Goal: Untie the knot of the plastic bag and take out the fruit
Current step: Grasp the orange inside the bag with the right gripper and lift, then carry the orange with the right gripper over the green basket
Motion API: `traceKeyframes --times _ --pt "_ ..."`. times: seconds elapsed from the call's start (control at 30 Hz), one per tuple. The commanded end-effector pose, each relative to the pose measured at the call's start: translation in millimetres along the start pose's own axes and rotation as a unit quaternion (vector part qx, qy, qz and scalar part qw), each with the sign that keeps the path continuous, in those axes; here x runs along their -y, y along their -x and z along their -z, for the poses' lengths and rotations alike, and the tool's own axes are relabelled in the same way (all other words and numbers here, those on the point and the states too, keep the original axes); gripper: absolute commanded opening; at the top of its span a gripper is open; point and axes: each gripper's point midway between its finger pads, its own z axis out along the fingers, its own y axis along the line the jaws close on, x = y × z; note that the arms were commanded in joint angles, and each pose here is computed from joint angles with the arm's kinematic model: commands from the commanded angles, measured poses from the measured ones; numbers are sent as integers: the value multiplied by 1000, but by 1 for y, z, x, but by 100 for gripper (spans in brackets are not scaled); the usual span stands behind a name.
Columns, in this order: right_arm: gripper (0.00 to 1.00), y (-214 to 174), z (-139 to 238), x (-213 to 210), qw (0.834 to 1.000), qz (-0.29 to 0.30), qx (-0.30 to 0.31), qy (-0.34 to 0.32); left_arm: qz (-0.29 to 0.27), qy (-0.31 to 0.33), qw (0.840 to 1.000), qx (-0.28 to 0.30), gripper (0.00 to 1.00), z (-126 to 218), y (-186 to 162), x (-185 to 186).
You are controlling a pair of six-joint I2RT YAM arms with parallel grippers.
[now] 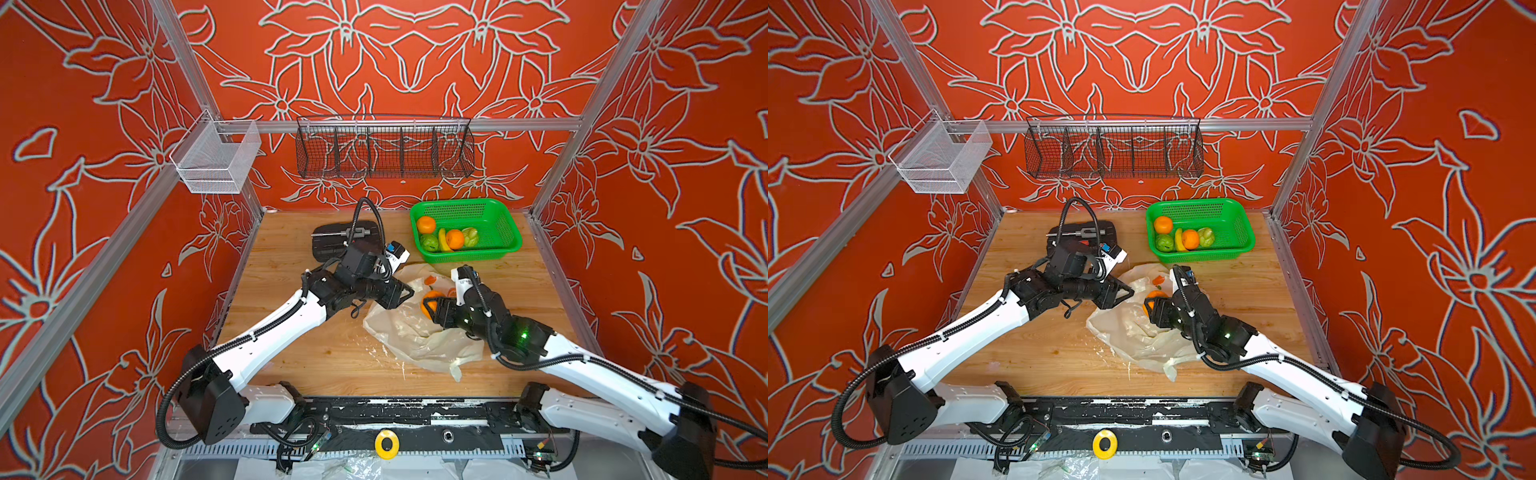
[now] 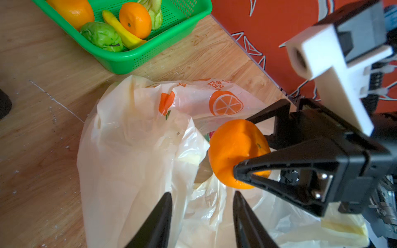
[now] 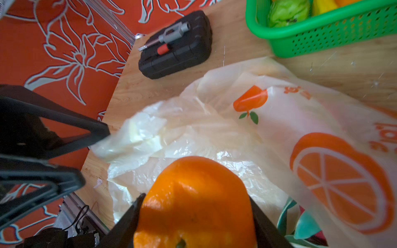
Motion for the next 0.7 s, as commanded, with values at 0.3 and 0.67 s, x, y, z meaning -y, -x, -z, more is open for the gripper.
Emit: traceKeyframes --times 0.3,0.67 --pt "61 93 44 22 986 -3 153 -72 -37 -28 997 55 93 17 16 17" --pt "61 154 8 70 978 -14 146 -147 -59 33 995 77 97 37 22 5"
